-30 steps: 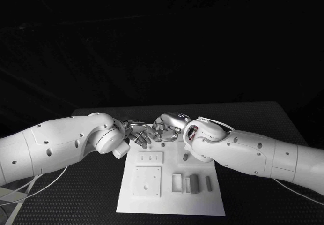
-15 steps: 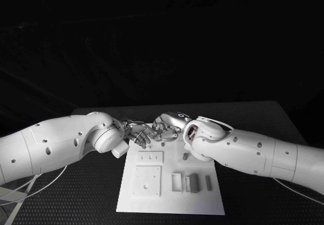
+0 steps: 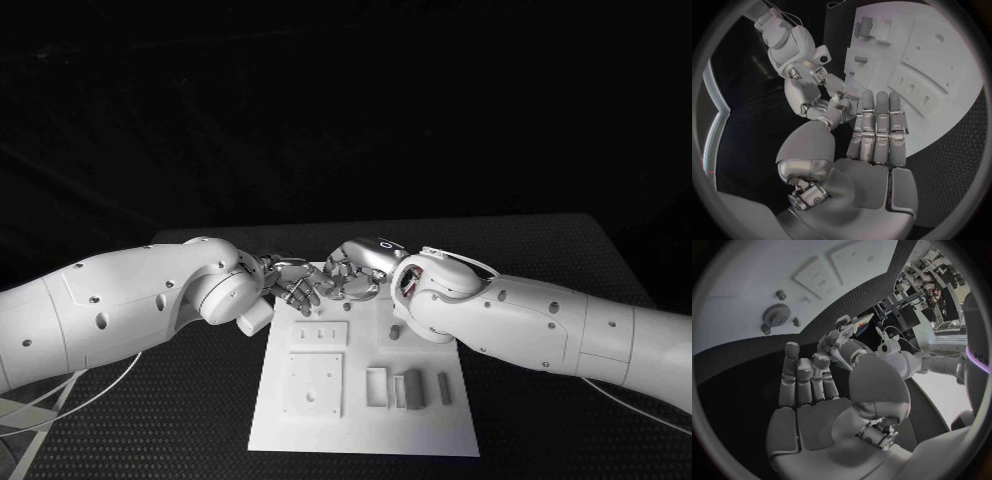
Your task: Assemble the parts on the task board
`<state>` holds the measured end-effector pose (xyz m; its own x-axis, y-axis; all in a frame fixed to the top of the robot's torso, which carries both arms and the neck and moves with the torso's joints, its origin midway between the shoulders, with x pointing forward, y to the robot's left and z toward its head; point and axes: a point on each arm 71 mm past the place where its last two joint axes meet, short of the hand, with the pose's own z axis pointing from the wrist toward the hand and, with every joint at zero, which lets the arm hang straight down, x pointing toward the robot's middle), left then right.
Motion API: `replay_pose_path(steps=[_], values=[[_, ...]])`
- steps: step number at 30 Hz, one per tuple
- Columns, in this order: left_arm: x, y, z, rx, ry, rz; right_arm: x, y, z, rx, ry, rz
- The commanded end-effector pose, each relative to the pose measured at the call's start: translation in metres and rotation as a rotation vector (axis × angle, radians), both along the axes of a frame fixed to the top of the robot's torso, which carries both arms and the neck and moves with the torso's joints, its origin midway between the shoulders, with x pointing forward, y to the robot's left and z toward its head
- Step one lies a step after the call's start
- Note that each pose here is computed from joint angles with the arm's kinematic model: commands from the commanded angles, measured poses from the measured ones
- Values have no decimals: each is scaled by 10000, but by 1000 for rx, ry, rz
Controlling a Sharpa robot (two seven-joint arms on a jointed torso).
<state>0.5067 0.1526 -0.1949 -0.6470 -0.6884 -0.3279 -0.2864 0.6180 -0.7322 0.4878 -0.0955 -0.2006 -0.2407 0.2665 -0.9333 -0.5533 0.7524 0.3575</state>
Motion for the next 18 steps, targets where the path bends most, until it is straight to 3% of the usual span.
replay_pose_path(steps=[1, 18], values=[[-14, -23, -1, -5, -1, -30, -4, 13, 22, 12, -9, 17], [8, 22, -7, -6, -5, -23, 3, -18, 2, 9, 2, 21]])
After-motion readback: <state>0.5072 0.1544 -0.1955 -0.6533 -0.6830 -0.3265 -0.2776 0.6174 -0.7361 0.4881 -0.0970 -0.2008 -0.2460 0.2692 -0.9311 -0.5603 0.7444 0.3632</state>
